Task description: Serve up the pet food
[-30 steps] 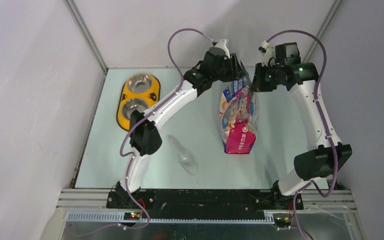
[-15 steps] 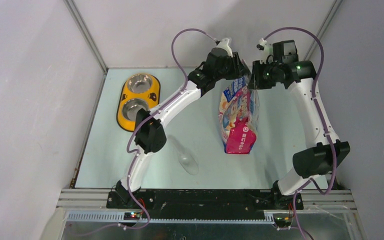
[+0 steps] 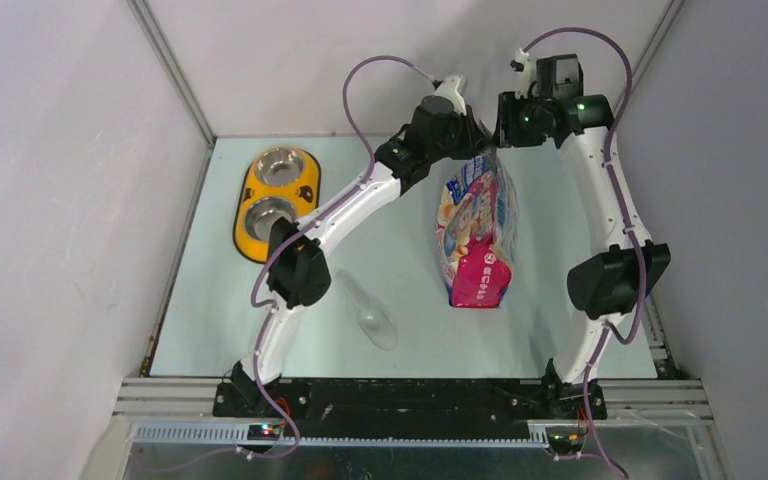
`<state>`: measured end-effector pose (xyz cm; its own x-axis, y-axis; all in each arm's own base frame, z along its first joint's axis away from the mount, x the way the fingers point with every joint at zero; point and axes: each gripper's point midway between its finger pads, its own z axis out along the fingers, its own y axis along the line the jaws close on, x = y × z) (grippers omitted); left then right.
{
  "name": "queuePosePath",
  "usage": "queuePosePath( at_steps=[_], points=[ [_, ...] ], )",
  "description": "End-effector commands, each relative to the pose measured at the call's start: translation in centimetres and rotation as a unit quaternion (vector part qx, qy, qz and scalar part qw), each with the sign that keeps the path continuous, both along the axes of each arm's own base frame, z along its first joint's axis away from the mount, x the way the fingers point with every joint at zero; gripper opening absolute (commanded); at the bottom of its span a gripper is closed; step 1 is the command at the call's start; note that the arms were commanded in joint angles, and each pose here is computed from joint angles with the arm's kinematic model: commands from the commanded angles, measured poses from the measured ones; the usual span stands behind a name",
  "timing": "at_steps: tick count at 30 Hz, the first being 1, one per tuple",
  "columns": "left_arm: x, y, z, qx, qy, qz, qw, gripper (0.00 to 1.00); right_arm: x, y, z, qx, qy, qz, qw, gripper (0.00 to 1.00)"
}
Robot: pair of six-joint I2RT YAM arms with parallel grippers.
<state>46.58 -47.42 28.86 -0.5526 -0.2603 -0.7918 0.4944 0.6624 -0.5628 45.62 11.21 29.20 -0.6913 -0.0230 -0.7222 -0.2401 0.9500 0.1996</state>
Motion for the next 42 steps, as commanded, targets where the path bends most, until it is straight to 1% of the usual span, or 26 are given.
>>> queuePosePath(
  at_steps=[1,7,9,10,12,15,18,19,21,23,24,25,27,29,30,31,32,33,34,35,36,37,38,39,40,42],
  points=[
    [-0.7,1.7,2.7,-0.001,-0.014,-0.002,1.000,0.00,2.3,-0.5,0.9,-0.023,-0.038,-0.007,0.999,0.43],
    [-1.3,1.8,3.0,0.000,-0.015,-0.013,1.000,0.00,2.2,0.2,-0.3,-0.030,-0.024,0.010,0.999,0.38],
    [-1.5,1.8,3.0,0.006,-0.018,-0.017,1.000,0.00,1.9,0.6,-0.8,-0.034,-0.018,0.020,0.999,0.29],
    [-1.5,1.9,2.9,0.014,-0.023,-0.017,0.999,0.00,1.9,0.6,-1.0,-0.039,-0.017,0.025,0.999,0.16],
    [-1.3,2.5,2.4,0.051,-0.033,-0.003,0.998,0.00,2.1,0.3,-1.6,-0.062,-0.017,0.022,0.998,0.00],
    [-0.9,4.1,0.3,0.123,-0.032,0.027,0.992,0.00,2.5,-0.1,-1.2,-0.100,-0.034,0.026,0.994,0.00],
    [-0.8,5.7,-2.1,0.183,-0.020,0.042,0.982,0.00,3.3,-1.5,0.7,-0.165,-0.081,0.019,0.983,0.00],
    [-0.5,6.4,-2.5,0.202,-0.025,0.051,0.978,0.00,3.4,-1.7,1.1,-0.178,-0.091,0.020,0.980,0.00],
    [-0.1,7.5,-2.8,0.226,-0.030,0.062,0.972,0.00,3.6,-2.2,1.8,-0.218,-0.116,0.033,0.968,0.00],
    [0.6,8.6,-2.3,0.237,-0.041,0.072,0.968,0.00,4.3,-3.3,2.8,-0.288,-0.154,0.042,0.944,0.00],
    [1.1,9.2,-1.7,0.238,-0.045,0.080,0.967,0.00,3.8,-3.3,2.3,-0.305,-0.156,0.050,0.938,0.00],
    [1.3,9.6,-1.5,0.240,-0.050,0.083,0.966,0.00,4.3,-3.7,3.4,-0.329,-0.183,0.048,0.925,0.00],
    [2.0,10.6,-0.7,0.236,-0.055,0.096,0.965,0.00,4.1,-4.2,3.8,-0.349,-0.200,0.046,0.914,0.00],
    [2.3,11.4,-0.1,0.233,-0.056,0.104,0.965,0.00,3.9,-4.5,3.9,-0.352,-0.200,0.041,0.913,0.00],
    [2.2,11.5,0.0,0.227,-0.052,0.105,0.967,0.00,3.8,-4.5,4.1,-0.344,-0.200,0.038,0.916,0.00],
    [1.9,11.5,0.6,0.215,-0.051,0.103,0.970,0.00,3.5,-4.2,3.8,-0.319,-0.194,0.040,0.927,0.00],
    [1.7,10.9,0.4,0.186,-0.036,0.090,0.978,0.00,3.4,-3.9,4.3,-0.302,-0.198,0.036,0.932,0.00],
    [0.9,10.1,1.3,0.156,-0.033,0.066,0.985,0.00,3.0,-3.4,4.2,-0.268,-0.192,0.035,0.944,0.00],
    [1.2,9.9,1.2,0.123,-0.021,0.067,0.990,0.00,2.8,-3.1,4.7,-0.249,-0.193,0.032,0.949,0.00],
    [0.4,9.0,2.2,0.094,-0.020,0.038,0.995,0.11,2.5,-2.8,4.1,-0.218,-0.175,0.024,0.960,0.00],
    [0.5,8.6,2.9,0.067,-0.020,0.033,0.997,0.20,2.4,-2.8,4.5,-0.204,-0.174,0.018,0.963,0.00],
    [0.2,8.0,3.9,0.046,-0.028,0.015,0.998,0.39,2.0,-2.6,4.2,-0.180,-0.159,0.014,0.971,0.00],
    [0.0,7.6,4.6,0.031,-0.029,0.008,0.999,0.47,1.8,-2.3,3.9,-0.164,-0.151,0.018,0.975,0.03],
    [-0.4,7.1,5.8,0.012,-0.041,-0.007,0.999,0.57,1.4,-2.4,3.3,-0.148,-0.134,0.010,0.980,0.07],
    [-0.5,6.9,6.5,-0.002,-0.042,-0.012,0.999,0.60,0.9,-1.7,2.7,-0.123,-0.116,0.020,0.985,0.13],
    [-0.8,6.3,8.1,-0.030,-0.050,-0.018,0.998,0.67,0.1,-1.5,1.6,-0.089,-0.088,0.020,0.992,0.17]
  ],
)
